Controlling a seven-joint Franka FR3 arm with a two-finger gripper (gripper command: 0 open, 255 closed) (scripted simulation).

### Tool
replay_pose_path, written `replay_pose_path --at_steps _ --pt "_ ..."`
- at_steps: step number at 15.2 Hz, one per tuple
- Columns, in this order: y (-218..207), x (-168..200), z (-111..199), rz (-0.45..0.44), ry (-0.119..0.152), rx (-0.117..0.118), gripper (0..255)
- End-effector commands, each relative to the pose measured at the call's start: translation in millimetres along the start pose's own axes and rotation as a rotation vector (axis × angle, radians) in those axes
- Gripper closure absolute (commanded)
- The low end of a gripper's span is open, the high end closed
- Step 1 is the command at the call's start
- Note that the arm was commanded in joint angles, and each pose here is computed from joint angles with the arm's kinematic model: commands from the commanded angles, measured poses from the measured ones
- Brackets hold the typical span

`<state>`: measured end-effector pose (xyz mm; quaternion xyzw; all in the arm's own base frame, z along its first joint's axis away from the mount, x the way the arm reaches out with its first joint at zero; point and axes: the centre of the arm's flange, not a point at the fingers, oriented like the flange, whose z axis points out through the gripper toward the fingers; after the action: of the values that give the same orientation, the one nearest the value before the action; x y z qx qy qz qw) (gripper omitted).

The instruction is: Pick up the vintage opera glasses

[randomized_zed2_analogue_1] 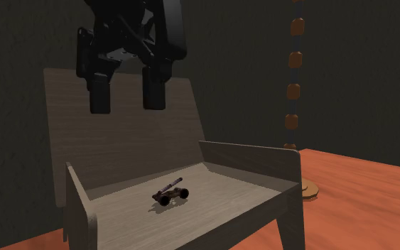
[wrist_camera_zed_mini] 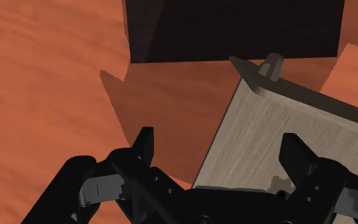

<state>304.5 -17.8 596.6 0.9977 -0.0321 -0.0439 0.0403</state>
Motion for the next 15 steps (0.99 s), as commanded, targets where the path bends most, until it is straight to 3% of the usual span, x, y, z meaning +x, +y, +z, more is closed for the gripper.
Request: replay_pose_path --at_steps 1,15 --pt "0.0 0.0 0.0 0.000 0.000 0.000 0" --pt "-106.1 125.9 87.3 0.143 0.023 -0.042 0"
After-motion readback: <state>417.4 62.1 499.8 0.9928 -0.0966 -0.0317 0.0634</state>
